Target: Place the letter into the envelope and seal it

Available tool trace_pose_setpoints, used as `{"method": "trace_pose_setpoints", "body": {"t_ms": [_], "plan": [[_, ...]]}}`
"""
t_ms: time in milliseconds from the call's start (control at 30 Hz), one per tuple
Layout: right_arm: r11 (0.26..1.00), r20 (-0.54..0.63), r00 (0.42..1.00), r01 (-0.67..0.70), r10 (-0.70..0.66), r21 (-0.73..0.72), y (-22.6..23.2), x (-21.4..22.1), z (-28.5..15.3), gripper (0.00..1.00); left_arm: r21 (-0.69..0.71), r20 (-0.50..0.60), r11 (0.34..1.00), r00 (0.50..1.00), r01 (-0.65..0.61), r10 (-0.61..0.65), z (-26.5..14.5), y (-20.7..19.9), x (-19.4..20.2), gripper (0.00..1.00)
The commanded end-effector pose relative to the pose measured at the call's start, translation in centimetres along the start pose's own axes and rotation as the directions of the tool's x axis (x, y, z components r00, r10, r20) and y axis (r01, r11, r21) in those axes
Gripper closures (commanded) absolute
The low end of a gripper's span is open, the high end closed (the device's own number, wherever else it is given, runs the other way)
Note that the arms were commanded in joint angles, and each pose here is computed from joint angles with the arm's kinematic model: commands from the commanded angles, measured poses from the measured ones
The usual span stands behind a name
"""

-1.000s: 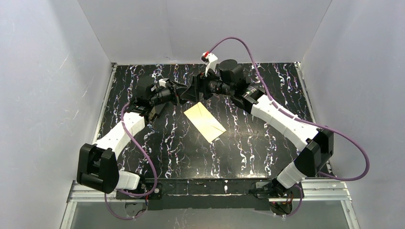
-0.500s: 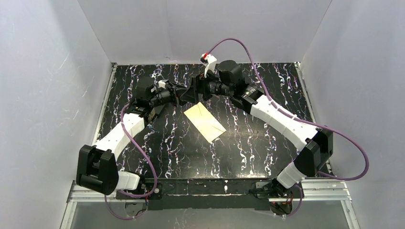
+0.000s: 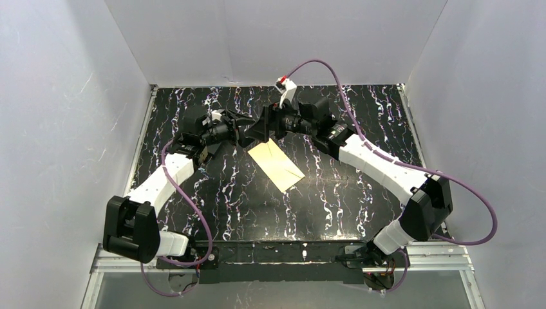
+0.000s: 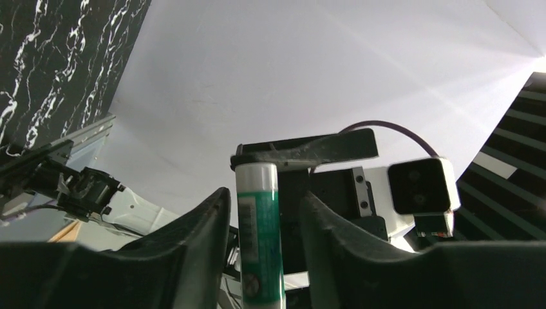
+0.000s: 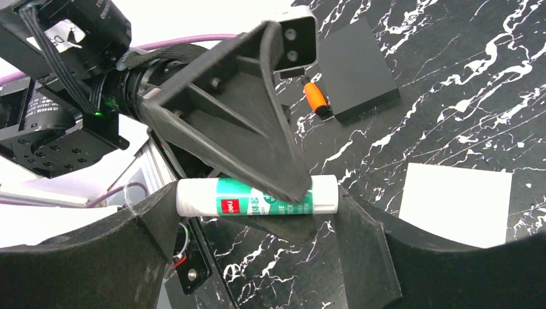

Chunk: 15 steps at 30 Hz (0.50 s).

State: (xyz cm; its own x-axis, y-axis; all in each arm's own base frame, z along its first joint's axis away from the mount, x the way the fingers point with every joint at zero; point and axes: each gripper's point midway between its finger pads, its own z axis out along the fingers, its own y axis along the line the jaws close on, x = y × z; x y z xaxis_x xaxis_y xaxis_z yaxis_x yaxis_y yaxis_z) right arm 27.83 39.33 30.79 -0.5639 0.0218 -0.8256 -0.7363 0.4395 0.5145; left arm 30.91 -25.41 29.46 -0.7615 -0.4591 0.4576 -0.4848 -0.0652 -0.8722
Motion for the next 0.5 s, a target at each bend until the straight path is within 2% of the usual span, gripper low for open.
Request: {"method": "trace_pose_setpoints", "body": {"t_ms": [0, 100, 233, 467], "plan": [[0.999, 0.129, 0.991, -0.015, 0.019, -0.031, 0.77, -2.99, -1.14, 0.99, 0.046, -0.002, 0.997, 0.998, -0.068, 0.068, -1.50, -1.41, 1.13, 0.53], [0.998, 0.145, 0.989, -0.032, 0.039, -0.049, 0.73, -3.01, -0.95, 0.99, 0.045, 0.001, 0.997, 0.998, -0.063, 0.063, -1.64, -1.19, 1.12, 0.45], [0.995, 0.156, 0.986, -0.050, 0.063, -0.087, 1.04, -3.15, -0.90, 0.99, 0.043, 0.005, 0.997, 0.998, -0.058, 0.058, -1.75, -0.89, 0.98, 0.45], [0.987, 0.131, 0.988, -0.057, 0.077, -0.153, 1.73, -2.40, -0.47, 0.99, 0.042, -0.025, 0.998, 0.998, -0.054, 0.055, -1.46, -1.24, 1.14, 0.65]]}}
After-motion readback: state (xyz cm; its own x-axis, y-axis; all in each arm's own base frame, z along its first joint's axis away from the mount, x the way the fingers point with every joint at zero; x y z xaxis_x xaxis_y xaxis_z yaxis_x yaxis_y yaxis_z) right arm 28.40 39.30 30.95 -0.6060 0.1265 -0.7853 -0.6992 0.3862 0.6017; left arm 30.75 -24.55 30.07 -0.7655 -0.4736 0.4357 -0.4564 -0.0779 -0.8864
